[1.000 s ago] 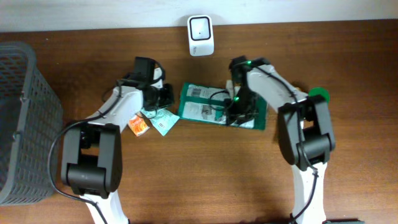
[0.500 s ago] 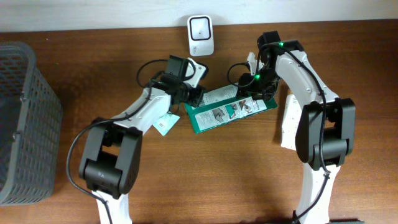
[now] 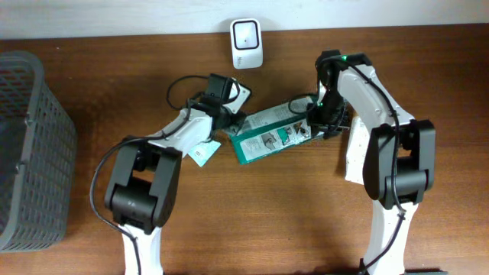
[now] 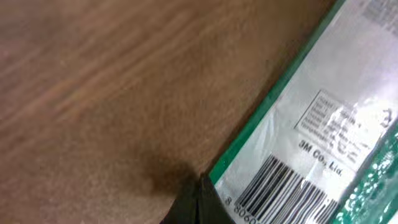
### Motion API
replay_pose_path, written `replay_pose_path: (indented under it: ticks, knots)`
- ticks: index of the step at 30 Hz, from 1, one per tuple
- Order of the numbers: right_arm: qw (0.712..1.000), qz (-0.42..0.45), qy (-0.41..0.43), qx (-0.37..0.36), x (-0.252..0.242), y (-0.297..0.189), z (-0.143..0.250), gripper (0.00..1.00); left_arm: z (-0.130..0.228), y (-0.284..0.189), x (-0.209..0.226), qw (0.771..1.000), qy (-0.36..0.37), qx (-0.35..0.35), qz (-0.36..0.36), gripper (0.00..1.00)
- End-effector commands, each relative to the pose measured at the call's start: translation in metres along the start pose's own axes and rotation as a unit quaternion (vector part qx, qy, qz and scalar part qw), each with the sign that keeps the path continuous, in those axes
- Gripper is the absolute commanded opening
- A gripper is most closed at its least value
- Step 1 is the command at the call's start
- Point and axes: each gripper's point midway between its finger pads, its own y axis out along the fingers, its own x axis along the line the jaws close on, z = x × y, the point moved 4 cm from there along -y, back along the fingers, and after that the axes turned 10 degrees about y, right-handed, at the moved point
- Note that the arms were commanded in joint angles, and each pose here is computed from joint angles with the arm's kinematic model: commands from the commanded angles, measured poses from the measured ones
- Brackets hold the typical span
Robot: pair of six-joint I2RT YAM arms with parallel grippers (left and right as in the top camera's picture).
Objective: Scan the item barcode
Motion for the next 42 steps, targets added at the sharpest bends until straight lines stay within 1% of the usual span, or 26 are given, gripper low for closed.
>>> replay_pose_path:
  ticks: [1, 5, 6, 10, 11, 12, 13, 15, 16, 17, 19, 21, 23, 24, 26, 28, 29, 31, 33, 34, 36, 38, 40, 42]
  knots:
    - [0.999, 0.035, 0.026, -0.015, -0.010, 0.017, -0.002, 0.29, 0.006, 0.002, -0.001, 1.000, 0.008, 0.020, 0.004, 0.00]
    - [0.998, 0.020, 0.036, -0.044, -0.005, 0.022, -0.014, 0.30, 0.026, 0.000, -0.009, 0.997, 0.001, 0.068, 0.024, 0.00]
    - [0.998, 0.012, 0.035, -0.060, -0.002, 0.021, -0.021, 0.30, 0.032, -0.001, -0.014, 0.996, -0.001, 0.082, 0.037, 0.00]
    - [0.996, -0.004, 0.032, -0.087, 0.004, 0.019, -0.032, 0.32, 0.046, -0.006, -0.031, 0.989, -0.013, 0.112, 0.093, 0.00]
    - [0.996, -0.008, 0.028, -0.089, 0.006, 0.019, -0.033, 0.33, 0.049, -0.008, -0.036, 0.987, -0.018, 0.119, 0.109, 0.00]
    - [0.996, -0.025, -0.001, -0.091, 0.011, 0.019, -0.035, 0.34, 0.055, -0.011, -0.041, 0.983, -0.022, 0.134, 0.123, 0.00]
    - [0.995, -0.031, -0.011, -0.092, 0.013, 0.018, -0.036, 0.36, 0.063, -0.014, -0.045, 0.979, -0.027, 0.155, 0.131, 0.00]
    - [0.995, -0.032, -0.011, -0.096, 0.014, 0.018, -0.037, 0.37, 0.071, -0.019, -0.052, 0.972, -0.041, 0.174, 0.150, 0.00]
    - [0.995, -0.036, -0.012, -0.096, 0.015, 0.018, -0.037, 0.37, 0.071, -0.021, -0.057, 0.969, -0.047, 0.175, 0.167, 0.00]
    - [0.994, -0.054, -0.014, -0.091, 0.020, 0.018, -0.037, 0.40, 0.071, -0.024, -0.064, 0.964, -0.055, 0.174, 0.194, 0.00]
    - [0.993, -0.080, -0.018, -0.084, 0.027, 0.017, -0.035, 0.44, 0.076, -0.030, -0.072, 0.956, -0.064, 0.187, 0.216, 0.00]
    - [0.991, -0.111, -0.022, -0.071, 0.035, 0.016, -0.032, 0.50, 0.080, -0.039, -0.085, 0.941, -0.079, 0.197, 0.263, 0.00]
    - [0.988, -0.141, -0.029, -0.057, 0.043, 0.014, -0.027, 0.53, 0.078, -0.047, -0.096, 0.928, -0.086, 0.191, 0.307, 0.00]
    - [0.983, -0.174, -0.042, -0.042, 0.051, 0.012, -0.022, 0.57, 0.075, -0.052, -0.104, 0.918, -0.099, 0.183, 0.337, 0.00]
    - [0.979, -0.197, -0.039, -0.023, 0.053, 0.010, -0.017, 0.59, 0.067, -0.056, -0.108, 0.911, -0.108, 0.166, 0.362, 0.00]
    - [0.972, -0.227, -0.061, -0.008, 0.054, 0.006, -0.013, 0.60, 0.060, -0.058, -0.105, 0.914, -0.105, 0.156, 0.359, 0.00]
    - [0.965, -0.252, -0.072, 0.005, 0.054, 0.003, -0.010, 0.62, 0.051, -0.061, -0.101, 0.919, -0.099, 0.143, 0.353, 0.00]
    - [0.956, -0.279, -0.083, 0.020, 0.047, -0.002, -0.006, 0.64, 0.028, -0.076, -0.087, 0.935, -0.077, 0.106, 0.330, 0.00]
    - [0.956, -0.279, -0.085, 0.031, 0.043, -0.002, -0.002, 0.65, 0.010, -0.086, -0.067, 0.958, -0.050, 0.083, 0.271, 0.00]
    - [0.956, -0.278, -0.088, 0.035, 0.045, 0.000, 0.001, 0.65, 0.003, -0.084, -0.059, 0.966, -0.052, 0.076, 0.243, 0.00]
    - [0.957, -0.276, -0.082, 0.039, 0.049, 0.009, 0.004, 0.65, -0.005, -0.076, -0.048, 0.972, -0.091, 0.064, 0.207, 0.00]
    - [0.957, -0.284, -0.043, 0.046, 0.049, 0.027, 0.005, 0.64, -0.020, -0.069, -0.042, 0.972, -0.140, 0.037, 0.186, 0.00]
    - [0.943, -0.328, -0.029, 0.055, 0.057, 0.040, 0.009, 0.64, -0.023, -0.061, -0.034, 0.973, -0.185, 0.038, 0.132, 0.00]
    - [0.939, -0.337, -0.016, 0.061, 0.060, 0.052, 0.014, 0.64, -0.020, -0.058, -0.029, 0.973, -0.206, 0.048, 0.096, 0.00]
